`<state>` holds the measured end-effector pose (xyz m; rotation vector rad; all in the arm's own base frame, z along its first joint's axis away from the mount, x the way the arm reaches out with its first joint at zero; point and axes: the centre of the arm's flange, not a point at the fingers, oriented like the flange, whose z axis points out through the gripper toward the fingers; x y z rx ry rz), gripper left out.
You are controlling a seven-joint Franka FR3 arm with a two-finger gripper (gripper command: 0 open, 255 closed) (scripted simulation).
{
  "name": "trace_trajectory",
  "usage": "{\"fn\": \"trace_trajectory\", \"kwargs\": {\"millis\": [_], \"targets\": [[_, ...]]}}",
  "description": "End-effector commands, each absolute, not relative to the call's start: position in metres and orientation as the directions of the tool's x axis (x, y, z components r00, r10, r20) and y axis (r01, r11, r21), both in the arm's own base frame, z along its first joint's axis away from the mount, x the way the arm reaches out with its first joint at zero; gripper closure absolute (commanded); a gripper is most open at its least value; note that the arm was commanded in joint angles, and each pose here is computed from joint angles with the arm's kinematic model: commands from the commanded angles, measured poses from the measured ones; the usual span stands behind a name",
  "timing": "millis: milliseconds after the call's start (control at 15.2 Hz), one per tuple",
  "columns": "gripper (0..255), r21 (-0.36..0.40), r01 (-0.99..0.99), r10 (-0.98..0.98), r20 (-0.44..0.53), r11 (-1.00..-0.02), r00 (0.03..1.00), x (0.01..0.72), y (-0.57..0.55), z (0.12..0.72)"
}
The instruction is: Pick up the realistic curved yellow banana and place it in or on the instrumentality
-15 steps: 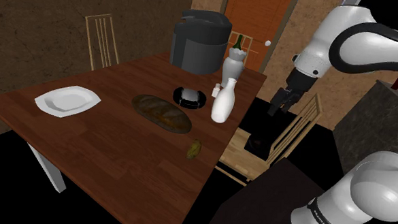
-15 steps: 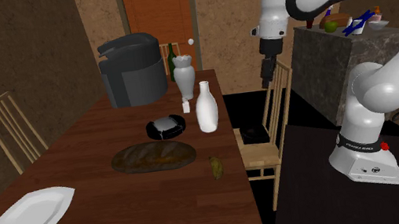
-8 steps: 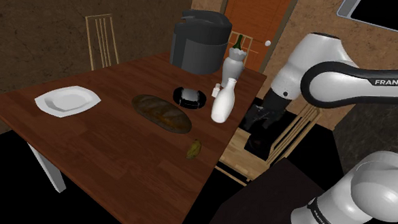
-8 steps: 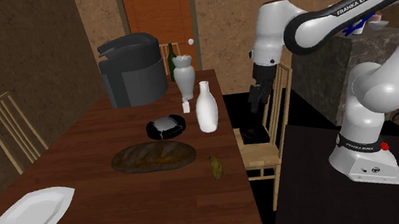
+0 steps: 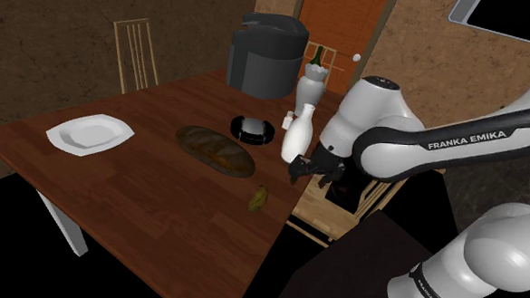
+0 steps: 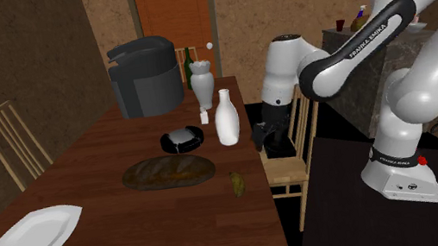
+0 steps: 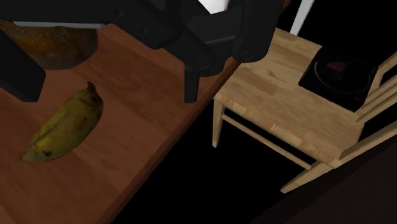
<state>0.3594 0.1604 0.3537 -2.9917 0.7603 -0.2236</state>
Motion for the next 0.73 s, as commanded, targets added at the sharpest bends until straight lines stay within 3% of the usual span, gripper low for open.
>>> {"fn": "trace_trajectory", "kwargs": {"millis": [0, 462, 660], "targets": [[0, -0.091, -0.525, -0.533, 0.139, -0.846, 0.834, 0.368, 0.176, 0.335], [0, -0.115, -0.683, -0.692, 0.174, -0.721, 0.701, 0.414, 0.225, 0.271], [0, -0.117, -0.693, -0.702, 0.176, -0.711, 0.69, 0.42, 0.227, 0.256]]}}
